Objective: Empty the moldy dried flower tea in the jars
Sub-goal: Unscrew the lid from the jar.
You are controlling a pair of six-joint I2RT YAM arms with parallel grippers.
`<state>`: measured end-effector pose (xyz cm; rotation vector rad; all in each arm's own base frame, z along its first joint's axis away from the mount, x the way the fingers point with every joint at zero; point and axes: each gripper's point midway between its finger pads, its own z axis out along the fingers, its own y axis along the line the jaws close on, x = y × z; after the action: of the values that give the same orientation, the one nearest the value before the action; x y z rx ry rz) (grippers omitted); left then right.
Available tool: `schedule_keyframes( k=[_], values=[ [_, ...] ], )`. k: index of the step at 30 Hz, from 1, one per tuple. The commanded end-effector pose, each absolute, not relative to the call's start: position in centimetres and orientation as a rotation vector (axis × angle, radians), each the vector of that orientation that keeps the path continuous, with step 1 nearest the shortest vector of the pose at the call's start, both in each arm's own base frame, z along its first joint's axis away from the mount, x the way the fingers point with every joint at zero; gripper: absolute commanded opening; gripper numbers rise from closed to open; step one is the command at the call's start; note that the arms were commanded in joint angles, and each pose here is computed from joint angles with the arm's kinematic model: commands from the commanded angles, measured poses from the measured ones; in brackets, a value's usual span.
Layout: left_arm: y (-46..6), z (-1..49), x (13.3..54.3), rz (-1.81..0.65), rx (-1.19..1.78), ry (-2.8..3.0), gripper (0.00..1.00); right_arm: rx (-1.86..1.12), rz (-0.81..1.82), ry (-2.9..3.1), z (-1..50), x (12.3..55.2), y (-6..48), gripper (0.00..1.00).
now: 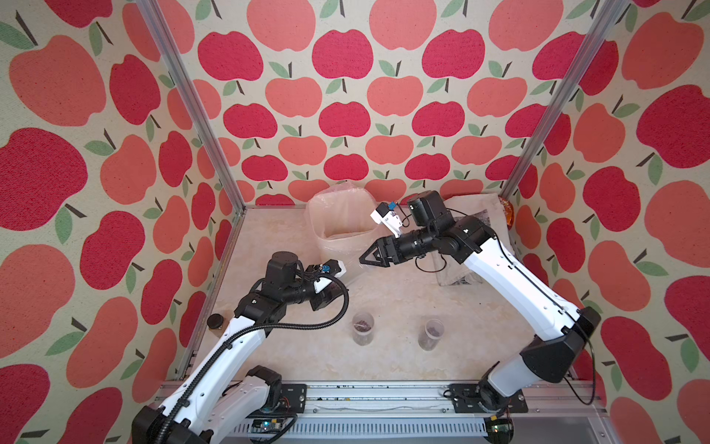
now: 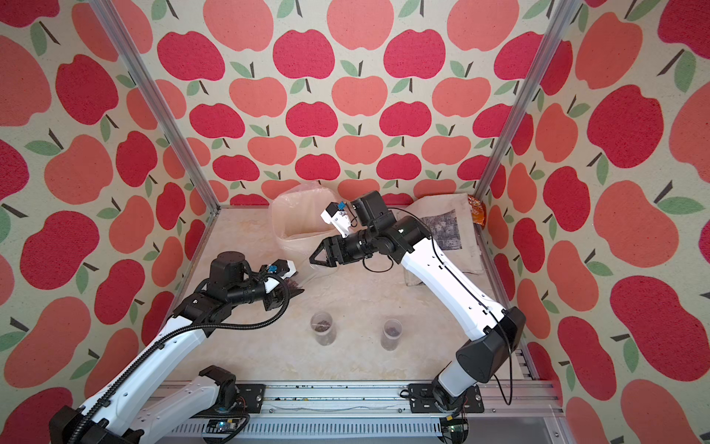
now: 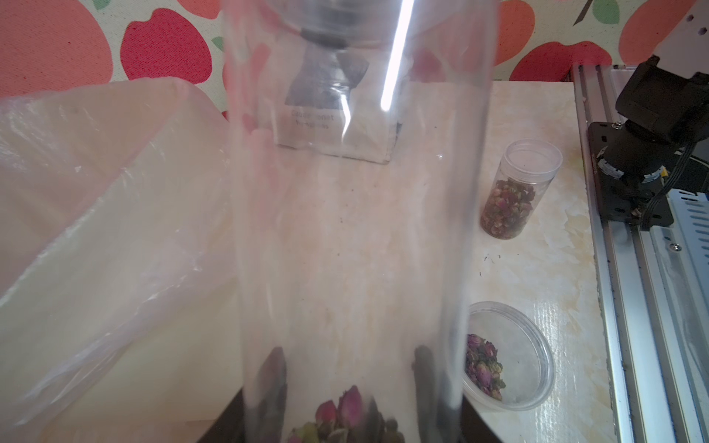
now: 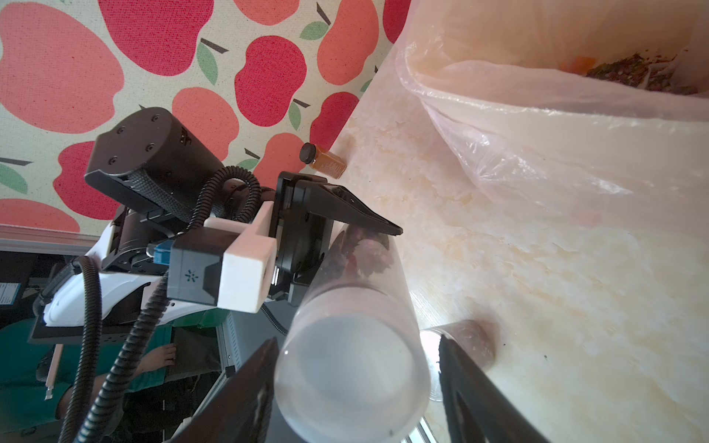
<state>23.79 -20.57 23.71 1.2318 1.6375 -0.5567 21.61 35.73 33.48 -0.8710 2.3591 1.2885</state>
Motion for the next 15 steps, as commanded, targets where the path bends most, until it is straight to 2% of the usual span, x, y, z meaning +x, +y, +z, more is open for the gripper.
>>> schedule_keyframes(
  k=[1,6,9,15],
  values=[
    [-20.8,25.2,24.2,-0.524,1.236,1.577,0.12,-0.912,1.285,2.387,32.8,21.0,35.8,0.60],
    [-20.9,25.0,24.0,-0.545,1.245,1.583,0.12,-0.990,1.268,2.342,33.1,20.8,35.8,0.45],
    [-21.3,24.9,23.4,-0.594,1.258,1.583,0.11,-1.176,1.209,2.210,33.8,20.4,35.7,0.39],
    [-22.6,25.5,20.7,-0.851,1.320,1.558,0.11,-1.752,0.690,1.802,32.5,20.1,33.5,0.37]
  ],
)
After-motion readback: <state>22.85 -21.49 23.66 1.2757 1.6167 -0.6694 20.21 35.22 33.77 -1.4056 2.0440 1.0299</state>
